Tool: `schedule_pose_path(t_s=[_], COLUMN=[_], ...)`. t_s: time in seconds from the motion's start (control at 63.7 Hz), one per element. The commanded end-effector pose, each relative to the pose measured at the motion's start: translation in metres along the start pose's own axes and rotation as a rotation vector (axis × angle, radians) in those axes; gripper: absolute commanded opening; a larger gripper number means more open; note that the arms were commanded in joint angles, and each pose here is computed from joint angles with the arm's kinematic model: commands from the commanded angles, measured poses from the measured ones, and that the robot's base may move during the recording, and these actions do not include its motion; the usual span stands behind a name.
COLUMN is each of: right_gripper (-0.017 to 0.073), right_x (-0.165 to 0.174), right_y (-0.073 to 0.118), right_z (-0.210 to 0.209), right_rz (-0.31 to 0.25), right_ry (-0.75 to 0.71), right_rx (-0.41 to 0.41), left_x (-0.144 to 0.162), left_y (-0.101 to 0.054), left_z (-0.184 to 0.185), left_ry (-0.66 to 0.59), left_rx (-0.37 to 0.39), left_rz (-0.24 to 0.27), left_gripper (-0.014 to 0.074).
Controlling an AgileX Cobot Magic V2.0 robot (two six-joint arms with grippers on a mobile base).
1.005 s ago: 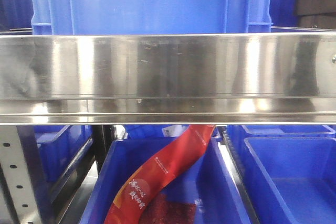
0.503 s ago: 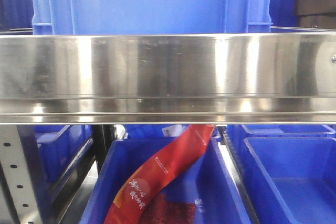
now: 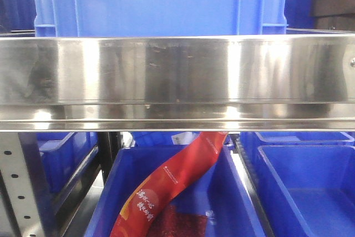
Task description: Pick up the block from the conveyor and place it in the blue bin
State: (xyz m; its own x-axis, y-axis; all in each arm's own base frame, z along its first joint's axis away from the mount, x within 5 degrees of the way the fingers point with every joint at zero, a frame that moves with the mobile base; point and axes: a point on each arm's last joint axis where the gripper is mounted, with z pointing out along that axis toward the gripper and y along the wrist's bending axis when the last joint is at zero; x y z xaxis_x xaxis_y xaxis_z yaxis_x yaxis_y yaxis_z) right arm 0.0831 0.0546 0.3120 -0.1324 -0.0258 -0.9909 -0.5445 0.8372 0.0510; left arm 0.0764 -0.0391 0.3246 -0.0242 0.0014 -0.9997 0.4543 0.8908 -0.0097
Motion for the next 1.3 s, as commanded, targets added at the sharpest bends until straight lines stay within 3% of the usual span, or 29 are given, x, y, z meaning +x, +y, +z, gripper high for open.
schedule_pose_path(t_s=[0.0,0.675,0.754,0.832,0.958,0.974,1.052,1.193,1.288], right_gripper=[-0.0162,-0.0162,-0.0162,-0.0162,-0.0162,-0.0162,-0.0162,-0.0162,-0.0162], right_x=[-0.003,-0.004,-0.004,-0.004,-0.004,-0.004,-0.004,-0.004,-0.004], right_y=[0.0,0.0,0.0,0.0,0.0,0.0,0.0,0.0,0.0], right_z=[-0.001,-0.001,-0.001,-0.001,-0.001,-0.001,-0.001,-0.001,-0.001], right_rz=[-0.008,-0.008,-0.008,-0.008,-0.008,-0.008,-0.008,-0.008,-0.008], right_ry=[-0.038,-0.045,-0.045,-0.045,-0.046,-0.046,-0.046,-0.046,-0.046], right_rx=[0.004,0.004,0.004,0.004,0.004,0.004,0.004,0.004,0.004], left_x=[-0.003,-0.002,-0.003,-0.002,0.004,0.013,0.029,0.067,0.094], left_y=[0.0,0.0,0.001,0.005,0.011,0.013,0.016,0.021,0.026], left_z=[-0.004,-0.004,-0.008,-0.014,-0.028,-0.034,-0.039,-0.043,-0.038], left_ry=[-0.046,-0.048,-0.05,-0.044,-0.07,-0.097,-0.135,-0.17,-0.117], left_rx=[-0.004,-0.004,-0.018,-0.068,-0.188,-0.249,-0.343,-0.466,-0.507], left_rz=[-0.014,-0.014,0.04,0.081,0.055,0.042,0.048,0.061,0.05], left_gripper=[-0.0111,-0.0111,-0.0111,-0.0111,-0.0111,-0.0111,-0.0111,-0.0111,-0.0111])
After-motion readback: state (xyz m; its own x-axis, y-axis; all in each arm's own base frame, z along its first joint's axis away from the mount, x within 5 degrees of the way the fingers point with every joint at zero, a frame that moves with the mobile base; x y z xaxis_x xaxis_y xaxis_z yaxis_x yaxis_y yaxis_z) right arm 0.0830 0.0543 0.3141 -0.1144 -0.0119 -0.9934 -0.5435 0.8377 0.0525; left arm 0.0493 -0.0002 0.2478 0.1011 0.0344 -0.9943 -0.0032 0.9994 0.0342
